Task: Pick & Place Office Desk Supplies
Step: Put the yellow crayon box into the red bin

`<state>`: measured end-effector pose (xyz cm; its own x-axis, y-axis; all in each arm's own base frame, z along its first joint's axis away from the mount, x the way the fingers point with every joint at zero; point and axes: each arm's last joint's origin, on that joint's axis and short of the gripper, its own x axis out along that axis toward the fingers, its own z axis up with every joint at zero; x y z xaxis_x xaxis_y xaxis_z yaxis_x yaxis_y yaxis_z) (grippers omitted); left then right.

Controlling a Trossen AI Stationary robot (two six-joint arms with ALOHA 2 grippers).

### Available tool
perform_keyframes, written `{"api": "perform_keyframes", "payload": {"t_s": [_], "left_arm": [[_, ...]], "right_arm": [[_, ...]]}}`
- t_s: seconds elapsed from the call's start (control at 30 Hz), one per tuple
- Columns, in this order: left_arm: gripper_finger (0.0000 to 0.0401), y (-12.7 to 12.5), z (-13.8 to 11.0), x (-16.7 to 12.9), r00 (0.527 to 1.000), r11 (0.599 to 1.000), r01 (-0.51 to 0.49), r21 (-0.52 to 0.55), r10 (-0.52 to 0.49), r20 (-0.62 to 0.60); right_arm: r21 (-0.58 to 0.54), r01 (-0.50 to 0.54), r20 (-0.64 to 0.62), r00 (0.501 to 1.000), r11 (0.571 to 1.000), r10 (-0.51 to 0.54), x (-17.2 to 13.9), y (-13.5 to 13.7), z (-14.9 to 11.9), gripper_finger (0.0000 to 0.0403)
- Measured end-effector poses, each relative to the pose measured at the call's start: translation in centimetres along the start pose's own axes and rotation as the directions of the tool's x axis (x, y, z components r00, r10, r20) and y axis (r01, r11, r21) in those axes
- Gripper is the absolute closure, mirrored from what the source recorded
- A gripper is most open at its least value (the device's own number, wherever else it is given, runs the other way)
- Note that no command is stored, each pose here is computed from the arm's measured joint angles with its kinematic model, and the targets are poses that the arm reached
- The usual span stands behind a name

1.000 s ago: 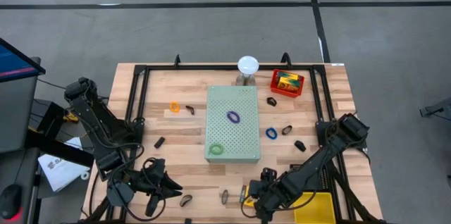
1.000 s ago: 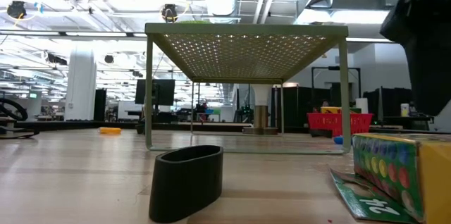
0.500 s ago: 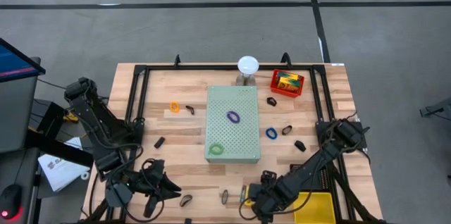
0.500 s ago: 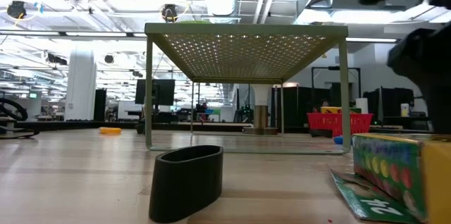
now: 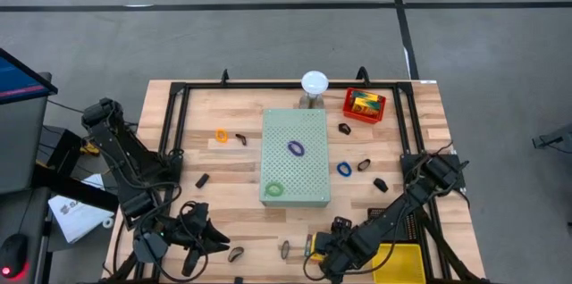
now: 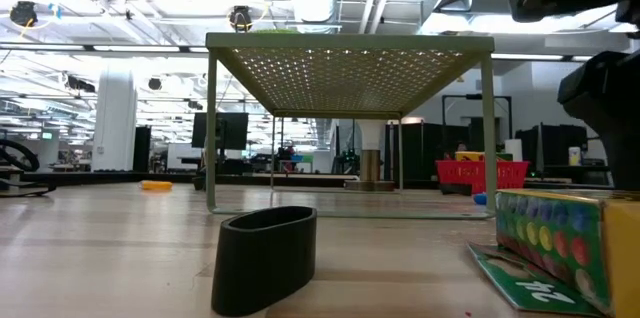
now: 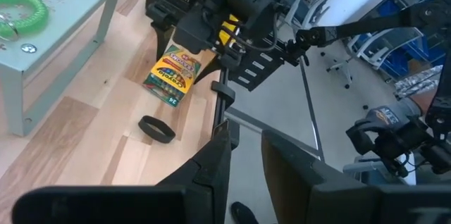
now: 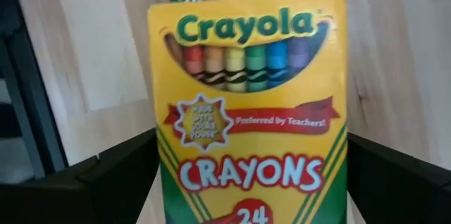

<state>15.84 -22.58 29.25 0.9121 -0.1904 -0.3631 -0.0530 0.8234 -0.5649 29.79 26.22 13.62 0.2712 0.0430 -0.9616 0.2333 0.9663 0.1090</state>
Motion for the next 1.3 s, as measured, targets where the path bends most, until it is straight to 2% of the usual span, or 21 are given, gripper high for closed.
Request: {"api": "perform_keyframes", "payload": {"t_s": [0.1, 0.53, 1.0, 1.3], "left_arm": [[0.0324, 0.0, 0.0, 0.0, 1.0, 1.0, 0.0, 0.001, 0.0, 0.0], [0.0324, -0.1, 0.1, 0.0, 1.0, 1.0, 0.008, -0.008, -0.008, 0.005], [0.0324, -0.2, 0.1, 0.0, 1.0, 1.0, 0.015, -0.017, -0.015, 0.009], [0.0324, -0.2, 0.1, 0.0, 1.0, 1.0, 0.016, -0.018, -0.016, 0.01]], "right_arm": [[0.036, 0.018, 0.017, 1.0, 0.999, -0.019, -0.1, -0.1, 0.1, 0.0003], [0.032, -0.021, 0.023, 1.0, 0.999, 0.021, 0.0, -0.1, 0.6, 0.0003], [0.067, -0.027, -0.005, 1.0, 0.997, 0.028, 0.1, -0.6, 1.2, 0.0046], [0.112, 0.006, -0.039, 0.999, 0.994, -0.001, 0.1, -0.9, 0.9, 0.0052]]}}
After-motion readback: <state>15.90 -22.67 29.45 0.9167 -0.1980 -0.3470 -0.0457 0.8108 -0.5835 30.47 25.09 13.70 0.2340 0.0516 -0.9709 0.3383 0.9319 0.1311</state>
